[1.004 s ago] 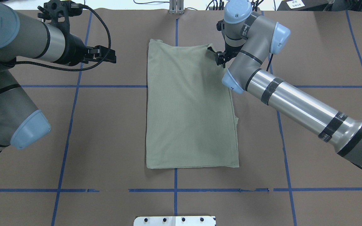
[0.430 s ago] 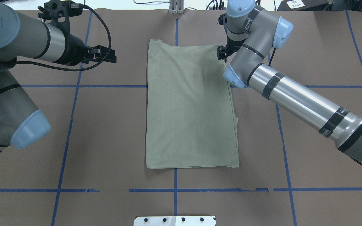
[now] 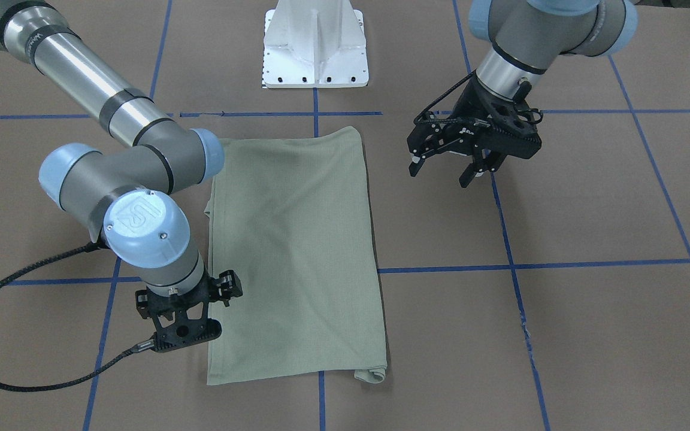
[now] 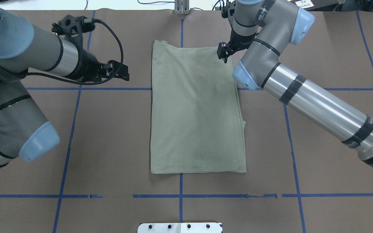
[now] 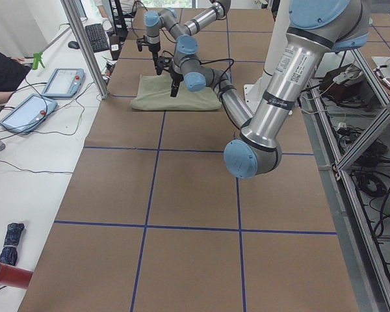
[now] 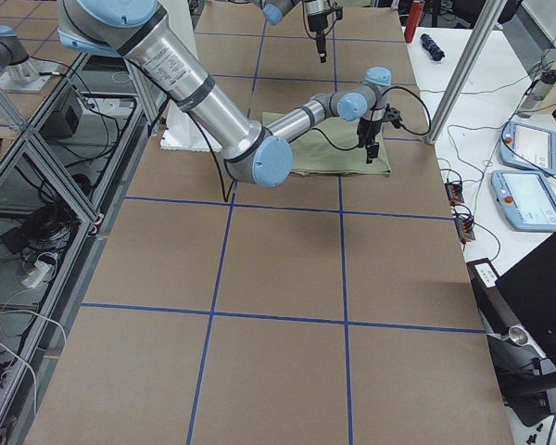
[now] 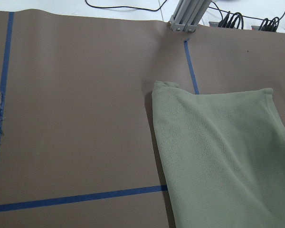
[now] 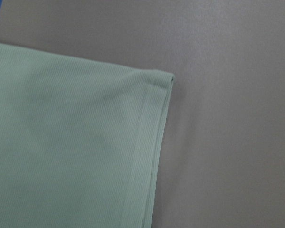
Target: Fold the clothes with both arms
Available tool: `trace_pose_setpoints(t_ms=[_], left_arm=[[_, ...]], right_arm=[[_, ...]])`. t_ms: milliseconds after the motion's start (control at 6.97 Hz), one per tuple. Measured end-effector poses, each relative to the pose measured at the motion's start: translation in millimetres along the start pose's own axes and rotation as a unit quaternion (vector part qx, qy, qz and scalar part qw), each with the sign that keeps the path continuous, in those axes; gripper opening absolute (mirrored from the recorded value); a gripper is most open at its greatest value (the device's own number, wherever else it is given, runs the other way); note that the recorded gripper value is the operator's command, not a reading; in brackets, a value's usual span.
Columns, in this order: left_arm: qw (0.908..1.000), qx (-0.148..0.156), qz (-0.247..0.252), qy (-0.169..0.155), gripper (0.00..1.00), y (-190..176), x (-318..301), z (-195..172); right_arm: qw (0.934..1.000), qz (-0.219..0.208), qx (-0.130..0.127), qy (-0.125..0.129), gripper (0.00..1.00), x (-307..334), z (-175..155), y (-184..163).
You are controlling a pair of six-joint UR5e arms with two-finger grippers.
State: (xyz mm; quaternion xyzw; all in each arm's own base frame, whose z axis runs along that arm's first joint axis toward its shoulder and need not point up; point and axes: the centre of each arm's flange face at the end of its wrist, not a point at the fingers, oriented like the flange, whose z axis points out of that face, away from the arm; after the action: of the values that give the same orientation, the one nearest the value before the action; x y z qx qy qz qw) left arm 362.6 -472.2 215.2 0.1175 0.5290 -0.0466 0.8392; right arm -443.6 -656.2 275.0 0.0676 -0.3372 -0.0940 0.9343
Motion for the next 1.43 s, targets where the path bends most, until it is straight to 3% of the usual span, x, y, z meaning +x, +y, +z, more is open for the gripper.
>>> trace_pose_setpoints(t_ms=[287, 574, 861, 1147, 1434], left_arm=[[0.9953, -0.054, -0.080, 0.010, 1.00, 58.1, 27.6, 36.1], [0.9849, -0.069, -0.159, -0.003, 1.00, 120.3, 51.2, 77.1], [0.9737, -0.062, -0.217, -0.032, 1.00, 164.5, 61.8, 120.5], [0.9681, -0.056, -0.238, -0.054, 0.99, 189.3, 64.6, 147.4], [0.9675, -0.057, -0.238, -0.064, 0.87, 206.9, 66.0, 159.3]], right_arm=[[0.9997, 0.012, 0.003, -0.022, 1.00, 13.9, -28.3, 85.4], [0.9978, 0.041, -0.003, -0.052, 1.00, 24.7, -45.9, 149.4], [0.9950, 0.070, -0.013, -0.070, 1.00, 19.5, -50.3, 171.9], [0.9943, 0.077, -0.015, -0.073, 1.00, 13.9, -50.4, 178.5], [0.9940, 0.081, -0.017, -0.073, 1.00, 11.8, -48.8, 180.1]])
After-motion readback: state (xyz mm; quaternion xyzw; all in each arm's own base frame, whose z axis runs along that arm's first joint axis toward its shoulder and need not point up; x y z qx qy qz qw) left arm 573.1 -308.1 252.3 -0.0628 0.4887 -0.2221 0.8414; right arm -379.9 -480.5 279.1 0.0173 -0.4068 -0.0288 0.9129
